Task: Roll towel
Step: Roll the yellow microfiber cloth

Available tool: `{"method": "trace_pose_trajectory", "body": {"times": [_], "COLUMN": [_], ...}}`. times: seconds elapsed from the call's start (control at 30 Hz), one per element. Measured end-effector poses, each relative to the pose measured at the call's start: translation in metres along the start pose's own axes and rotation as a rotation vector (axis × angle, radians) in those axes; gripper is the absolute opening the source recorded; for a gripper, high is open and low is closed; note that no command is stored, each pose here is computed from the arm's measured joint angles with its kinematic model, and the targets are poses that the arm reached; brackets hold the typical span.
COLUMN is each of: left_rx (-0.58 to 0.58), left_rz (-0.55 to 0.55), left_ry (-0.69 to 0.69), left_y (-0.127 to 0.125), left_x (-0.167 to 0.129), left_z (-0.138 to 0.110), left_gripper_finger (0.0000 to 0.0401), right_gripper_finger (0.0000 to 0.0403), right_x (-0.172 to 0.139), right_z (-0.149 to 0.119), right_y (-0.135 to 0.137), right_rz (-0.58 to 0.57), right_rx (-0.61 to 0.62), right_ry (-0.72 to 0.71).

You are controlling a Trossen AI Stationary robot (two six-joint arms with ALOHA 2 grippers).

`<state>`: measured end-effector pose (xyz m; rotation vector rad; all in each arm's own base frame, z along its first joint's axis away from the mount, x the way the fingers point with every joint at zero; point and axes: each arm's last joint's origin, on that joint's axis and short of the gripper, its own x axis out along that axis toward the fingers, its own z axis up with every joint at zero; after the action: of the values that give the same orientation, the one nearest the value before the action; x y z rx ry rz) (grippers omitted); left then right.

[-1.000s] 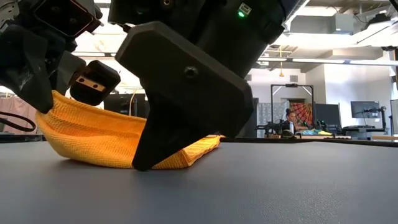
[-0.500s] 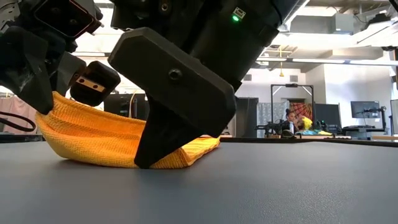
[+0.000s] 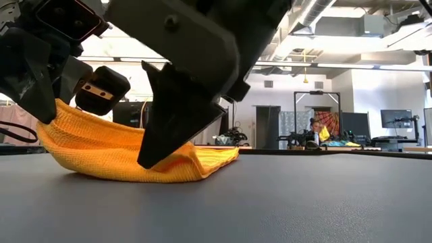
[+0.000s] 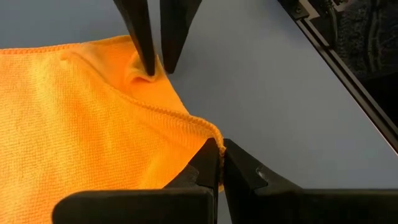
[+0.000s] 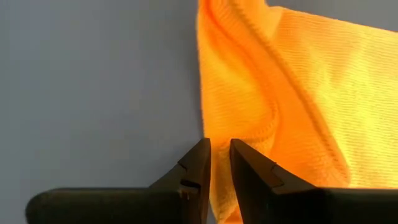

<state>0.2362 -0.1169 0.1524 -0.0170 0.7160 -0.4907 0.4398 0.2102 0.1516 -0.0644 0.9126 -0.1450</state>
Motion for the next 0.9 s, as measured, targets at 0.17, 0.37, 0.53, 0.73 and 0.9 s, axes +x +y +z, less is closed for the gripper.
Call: {"method": "trace_pose_trajectory", "body": {"times": [0.17, 0.37, 0.53, 0.73, 0.9], "left_rx": [0.002, 0.003, 0.003, 0.002, 0.002], "left_rz": [0.000, 0.003, 0.003, 0.003, 0.002], "left_ry": [0.000, -0.001, 0.000, -0.001, 0.000], "left_y": [0.0000, 0.0001, 0.0001, 0.0001, 0.0001], "left_x": [0.0000, 0.0000, 0.0000, 0.0000, 0.0000], "left_z": [0.0000, 0.0000, 0.0000, 0.0000, 0.0000], "left_gripper_finger": [0.0000, 0.0000, 0.0000, 0.0000, 0.0000], "right_gripper_finger": [0.0088, 0.0088, 0.0078, 0.0017, 0.0020], "right_x": [0.0030, 0.0075, 0.0083, 0.0066, 0.0043], "right_z": [0.0012, -0.0016, -0.0030, -0.0049, -0.0047], "right_y": [-0.0043, -0.0072, -0.0103, -0.0080, -0.0067], "right_rz": [-0.020, -0.042, -0.061, -0.082, -0.077], "right_rx": [0.015, 0.023, 0.021, 0.007, 0.006], "right_ry": [-0.002, 0.018, 0.037, 0.035, 0.034]}}
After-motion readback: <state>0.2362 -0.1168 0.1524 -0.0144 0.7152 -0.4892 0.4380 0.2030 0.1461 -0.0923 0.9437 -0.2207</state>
